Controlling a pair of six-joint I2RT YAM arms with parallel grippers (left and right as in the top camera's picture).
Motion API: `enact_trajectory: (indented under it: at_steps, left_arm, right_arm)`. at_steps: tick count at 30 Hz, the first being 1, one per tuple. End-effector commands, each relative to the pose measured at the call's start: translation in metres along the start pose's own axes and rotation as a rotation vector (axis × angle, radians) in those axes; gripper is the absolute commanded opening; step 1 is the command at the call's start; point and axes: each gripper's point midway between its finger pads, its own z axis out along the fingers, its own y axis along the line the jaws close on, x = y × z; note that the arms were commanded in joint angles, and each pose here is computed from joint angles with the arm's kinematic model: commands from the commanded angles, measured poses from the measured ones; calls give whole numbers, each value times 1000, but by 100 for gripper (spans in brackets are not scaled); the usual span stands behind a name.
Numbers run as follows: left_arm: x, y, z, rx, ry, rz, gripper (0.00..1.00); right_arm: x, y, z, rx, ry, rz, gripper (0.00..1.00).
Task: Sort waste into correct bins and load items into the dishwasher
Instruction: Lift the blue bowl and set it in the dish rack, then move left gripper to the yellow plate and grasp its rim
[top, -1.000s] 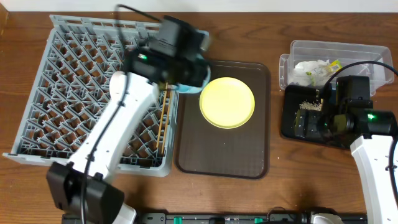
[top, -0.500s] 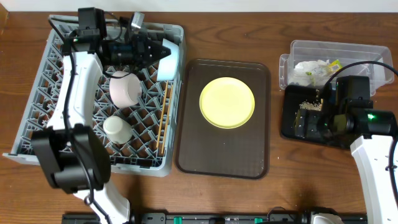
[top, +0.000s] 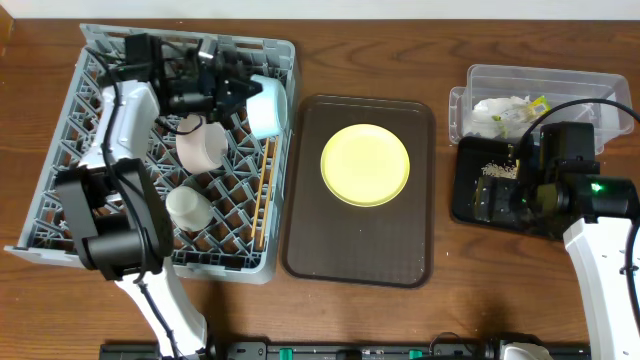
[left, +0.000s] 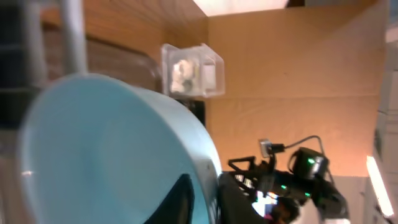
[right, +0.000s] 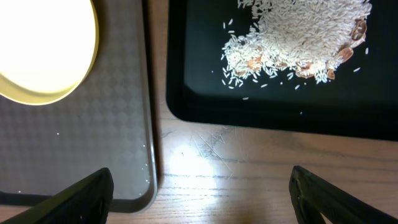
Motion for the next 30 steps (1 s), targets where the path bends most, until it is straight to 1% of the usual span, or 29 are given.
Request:
enact_trajectory:
  at_steps: [1,2,4,6,11,13,15,16,19,22,24,27,28,30]
  left_arm:
    - [-9,44,-12,-172,-48,-36,44]
    - [-10,46,-15,-179,-55,-41,52]
    - [-12,48,-21,-180,-67,-50,59]
    - [-11,50,-27,-182,-74,-68,61]
    - [-11,42,-41,-185,-99,-72,70]
    - [-10,32,-46,-211,-111,-26,75]
    - [-9,22,-55,-309,-140,25,79]
    - [-6,6,-60,-376,-162,91,80]
    - [1,-26,-60,-442,-187,193,83]
    - [18,-58,-46,-497,-178,295,83]
    - [31,-68,-30,-550,-149,342,83]
    - [53,-68,2,-646,-73,398,83]
    - [66,-62,21,-717,-19,427,84]
    - [79,-55,38,-784,32,463,84]
  right_arm:
    - [-6,-4,-7,7,-29,8,88]
    - [-6,-4,-7,7,-29,9,88]
    - [-6,-4,-7,7,-29,8,88]
    - [-6,-4,-7,7,-29,8,88]
    - [-6,-4,-7,7,-28,8,88]
    - [-6,-4,-7,7,-28,8,88]
    - [-6,-4,-7,7,-29,8,89]
    - [-6,-4,-7,7,-29,9,89]
    - [-6,-4,-7,7,-29,9,89]
    - [-6,-4,-7,7,-30,8,89]
    - [-6,-4,-7,7,-30,8,89]
    - [-6,-4,-7,7,-30,8,89]
    - [-6,-4,-7,7,-30,8,89]
    - [-6,-4,-7,7,-30,8,89]
